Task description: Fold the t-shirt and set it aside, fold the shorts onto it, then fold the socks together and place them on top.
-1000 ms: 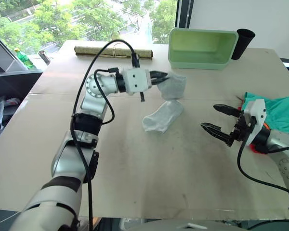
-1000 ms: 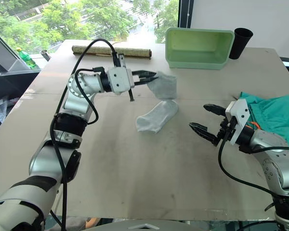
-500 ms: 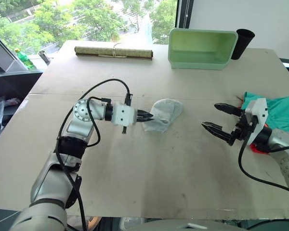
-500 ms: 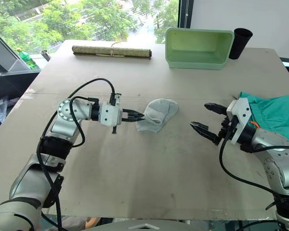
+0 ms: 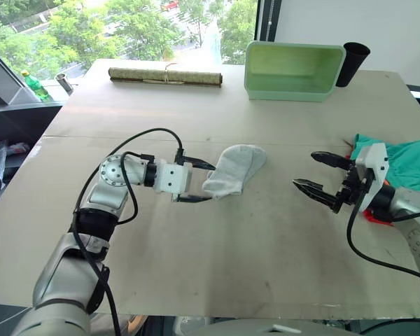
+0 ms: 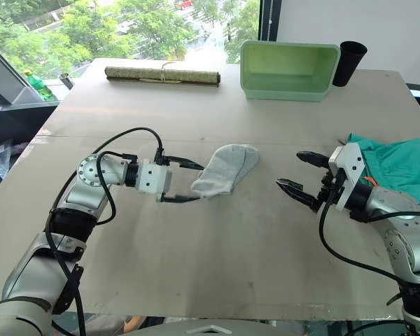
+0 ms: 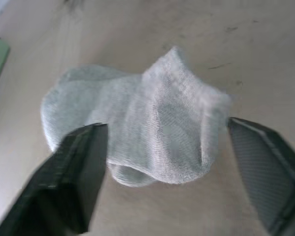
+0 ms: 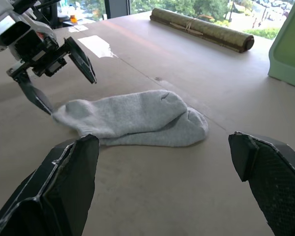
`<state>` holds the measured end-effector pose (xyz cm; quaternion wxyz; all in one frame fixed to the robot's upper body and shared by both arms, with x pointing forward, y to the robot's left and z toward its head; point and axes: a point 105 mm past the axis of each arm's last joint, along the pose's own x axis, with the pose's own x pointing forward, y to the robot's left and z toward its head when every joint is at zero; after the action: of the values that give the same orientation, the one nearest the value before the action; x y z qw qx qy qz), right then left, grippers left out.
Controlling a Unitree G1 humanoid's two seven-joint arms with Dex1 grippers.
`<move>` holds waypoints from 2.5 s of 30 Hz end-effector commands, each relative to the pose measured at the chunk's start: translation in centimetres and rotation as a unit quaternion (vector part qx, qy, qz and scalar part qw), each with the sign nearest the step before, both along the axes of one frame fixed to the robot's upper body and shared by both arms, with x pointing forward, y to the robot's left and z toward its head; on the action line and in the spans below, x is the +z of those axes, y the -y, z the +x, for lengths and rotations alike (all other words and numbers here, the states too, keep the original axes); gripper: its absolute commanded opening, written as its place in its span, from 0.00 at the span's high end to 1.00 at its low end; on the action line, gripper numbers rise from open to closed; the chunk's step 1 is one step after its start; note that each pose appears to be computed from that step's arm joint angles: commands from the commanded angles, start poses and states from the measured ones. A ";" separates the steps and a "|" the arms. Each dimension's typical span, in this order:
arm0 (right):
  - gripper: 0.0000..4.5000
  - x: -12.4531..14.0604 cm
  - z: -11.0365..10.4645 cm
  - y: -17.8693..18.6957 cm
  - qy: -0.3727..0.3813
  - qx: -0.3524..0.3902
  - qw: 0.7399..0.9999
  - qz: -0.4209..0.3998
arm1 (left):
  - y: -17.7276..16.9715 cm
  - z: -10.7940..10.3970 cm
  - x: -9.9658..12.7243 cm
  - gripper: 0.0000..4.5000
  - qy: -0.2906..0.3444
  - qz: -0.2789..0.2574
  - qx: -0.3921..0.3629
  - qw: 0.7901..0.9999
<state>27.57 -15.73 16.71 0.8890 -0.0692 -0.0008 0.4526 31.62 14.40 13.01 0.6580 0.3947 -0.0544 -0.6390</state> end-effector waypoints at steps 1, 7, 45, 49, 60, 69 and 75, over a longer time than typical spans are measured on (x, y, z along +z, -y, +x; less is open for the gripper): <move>0.00 0.5 -0.8 -2.1 0.003 0.047 0.999 -0.004 | -0.4 0.5 3.7 0.02 -0.032 -0.074 0.021 0.997; 0.00 -0.2 -1.4 -4.6 -0.014 0.089 0.996 -0.006 | -0.9 2.9 6.6 0.02 -0.058 -0.131 0.070 0.987; 0.00 -0.1 10.5 -10.8 -0.039 0.043 0.998 -0.029 | -1.2 3.9 6.9 0.02 -0.084 -0.126 0.120 0.981; 0.00 0.1 11.2 -11.4 -0.056 0.059 0.996 -0.034 | -1.8 1.7 6.5 0.02 -0.107 -0.123 0.135 0.977; 0.00 -0.9 12.5 -13.4 -0.092 0.094 0.989 -0.068 | -2.4 -1.5 6.2 0.02 -0.136 -0.125 0.184 0.965; 0.61 -1.3 13.1 -13.6 -0.105 0.079 0.988 -0.076 | -3.2 -2.5 5.9 0.00 -0.142 -0.126 0.217 0.957; 0.99 -1.2 13.3 -13.4 -0.109 0.075 0.989 -0.072 | -3.1 -2.7 6.0 0.00 -0.144 -0.127 0.222 0.956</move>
<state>40.45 -2.46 13.51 0.8367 -0.0823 0.1509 0.5199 29.28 17.64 17.90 0.8294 0.2074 0.0677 -0.5142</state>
